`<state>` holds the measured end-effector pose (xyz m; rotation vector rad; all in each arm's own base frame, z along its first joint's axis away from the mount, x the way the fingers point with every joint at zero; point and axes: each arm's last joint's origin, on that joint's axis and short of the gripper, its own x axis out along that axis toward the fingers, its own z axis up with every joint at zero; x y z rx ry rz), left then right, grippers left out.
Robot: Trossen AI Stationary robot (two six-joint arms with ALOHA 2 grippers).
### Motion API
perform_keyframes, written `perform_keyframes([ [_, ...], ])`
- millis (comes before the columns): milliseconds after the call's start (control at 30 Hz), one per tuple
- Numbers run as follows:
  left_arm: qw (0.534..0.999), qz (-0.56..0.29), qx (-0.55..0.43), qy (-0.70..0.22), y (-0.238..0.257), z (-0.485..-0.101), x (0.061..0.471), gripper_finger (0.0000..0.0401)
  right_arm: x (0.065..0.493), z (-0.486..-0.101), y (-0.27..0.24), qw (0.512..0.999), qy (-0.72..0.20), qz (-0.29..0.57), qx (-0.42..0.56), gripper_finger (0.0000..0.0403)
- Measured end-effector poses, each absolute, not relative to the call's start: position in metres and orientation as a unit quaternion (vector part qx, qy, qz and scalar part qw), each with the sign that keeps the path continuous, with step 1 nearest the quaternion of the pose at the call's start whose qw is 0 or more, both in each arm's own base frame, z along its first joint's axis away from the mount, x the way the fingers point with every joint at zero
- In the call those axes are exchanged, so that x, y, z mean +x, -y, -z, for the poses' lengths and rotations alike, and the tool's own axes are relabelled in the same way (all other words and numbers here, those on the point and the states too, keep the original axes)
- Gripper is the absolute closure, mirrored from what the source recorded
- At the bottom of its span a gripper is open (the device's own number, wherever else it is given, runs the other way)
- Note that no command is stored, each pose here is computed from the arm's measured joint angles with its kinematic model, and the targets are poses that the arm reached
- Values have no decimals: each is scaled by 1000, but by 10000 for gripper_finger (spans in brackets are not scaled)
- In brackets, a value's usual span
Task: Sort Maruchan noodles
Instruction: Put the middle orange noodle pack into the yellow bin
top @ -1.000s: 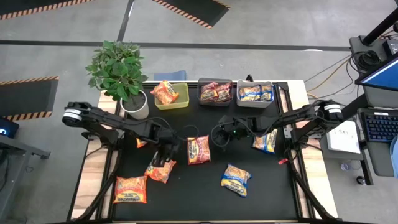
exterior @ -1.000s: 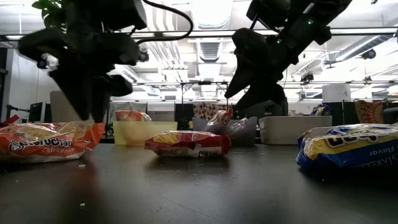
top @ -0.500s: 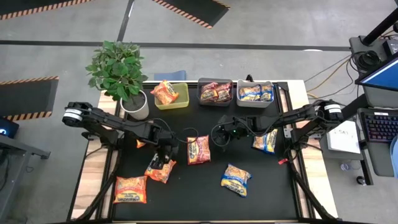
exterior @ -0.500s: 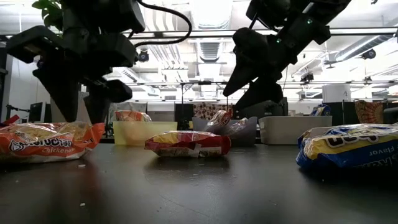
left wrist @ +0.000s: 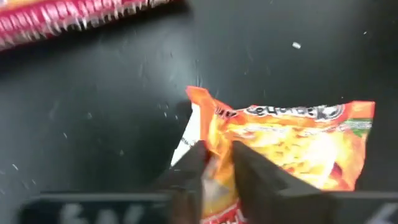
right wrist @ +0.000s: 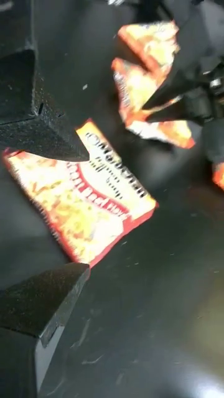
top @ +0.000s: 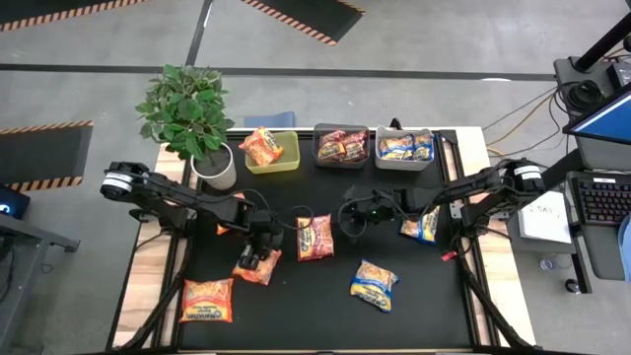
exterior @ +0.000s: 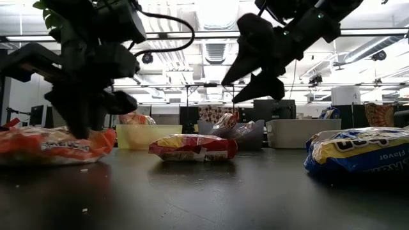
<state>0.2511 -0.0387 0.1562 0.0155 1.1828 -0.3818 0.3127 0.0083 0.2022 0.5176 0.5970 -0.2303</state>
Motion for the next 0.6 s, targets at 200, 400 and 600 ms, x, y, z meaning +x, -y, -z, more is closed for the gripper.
perform_keyframes([
  [200,829,144,59,-537,36,-165,259,392,320,-203,-11,928,-253,110,251,133],
  [400,852,114,107,-500,32,-180,266,400,341,-181,-13,938,-220,92,250,133],
  [600,870,66,133,-470,28,-192,266,401,369,-163,-19,956,-207,53,199,133],
])
